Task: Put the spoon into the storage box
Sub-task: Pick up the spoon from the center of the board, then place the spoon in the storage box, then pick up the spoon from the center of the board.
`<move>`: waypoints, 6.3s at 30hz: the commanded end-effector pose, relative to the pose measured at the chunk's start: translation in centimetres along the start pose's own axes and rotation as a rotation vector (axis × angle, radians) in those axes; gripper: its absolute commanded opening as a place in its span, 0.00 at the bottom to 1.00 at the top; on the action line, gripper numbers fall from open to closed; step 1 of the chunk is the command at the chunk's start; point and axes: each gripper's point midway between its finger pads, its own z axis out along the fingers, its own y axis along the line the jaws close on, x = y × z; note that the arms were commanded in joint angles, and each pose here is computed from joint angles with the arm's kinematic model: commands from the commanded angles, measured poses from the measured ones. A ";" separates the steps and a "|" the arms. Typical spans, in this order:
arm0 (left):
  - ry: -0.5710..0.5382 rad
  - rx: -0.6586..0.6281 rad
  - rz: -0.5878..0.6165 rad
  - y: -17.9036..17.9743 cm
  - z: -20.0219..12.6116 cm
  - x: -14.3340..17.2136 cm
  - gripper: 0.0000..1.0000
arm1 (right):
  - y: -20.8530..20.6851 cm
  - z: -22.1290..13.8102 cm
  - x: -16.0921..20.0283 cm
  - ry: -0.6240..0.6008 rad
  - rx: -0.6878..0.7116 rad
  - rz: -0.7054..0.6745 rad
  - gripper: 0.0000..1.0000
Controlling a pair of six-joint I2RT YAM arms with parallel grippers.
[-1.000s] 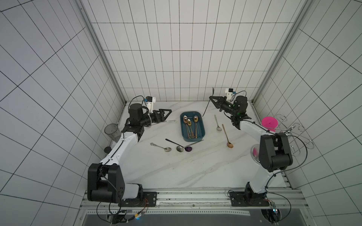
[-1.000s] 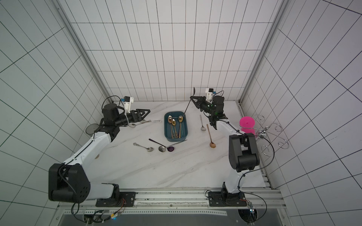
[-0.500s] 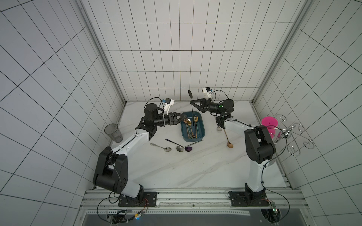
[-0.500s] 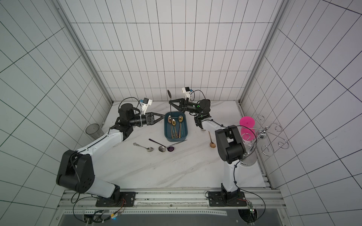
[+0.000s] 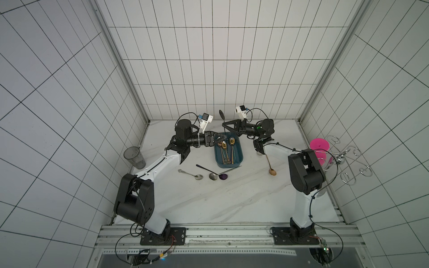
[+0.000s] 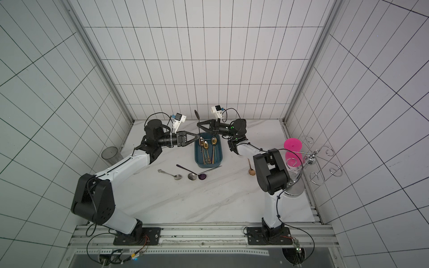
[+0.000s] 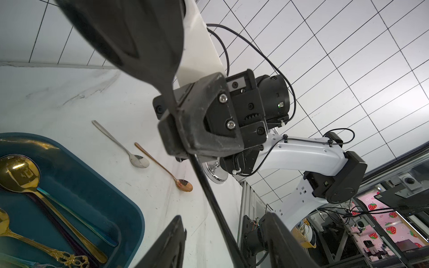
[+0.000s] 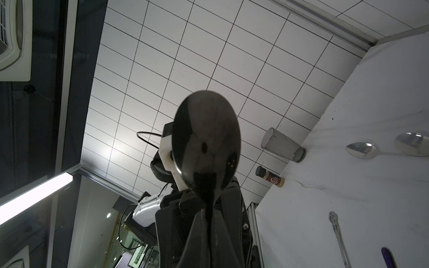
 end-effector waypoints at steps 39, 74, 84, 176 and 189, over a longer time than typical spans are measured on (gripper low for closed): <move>0.014 -0.386 -0.372 14.0 4.7 6.4 0.00 | -5.8 -21.4 6.1 -0.052 1.135 -0.166 0.84; 0.059 -0.488 -0.407 15.1 6.5 6.0 0.48 | -9.4 -30.6 10.2 -0.247 1.400 0.247 0.85; -0.005 -0.489 -0.199 10.3 3.3 2.4 0.67 | -12.9 -30.5 8.7 -0.356 1.374 0.376 0.69; 0.210 -0.564 0.652 3.0 -13.2 -3.8 0.89 | -11.6 -22.2 6.2 0.061 1.199 -0.023 0.00; 0.670 -0.471 0.995 3.3 -8.0 0.9 0.90 | -8.1 -14.4 6.9 0.352 1.143 -0.338 0.00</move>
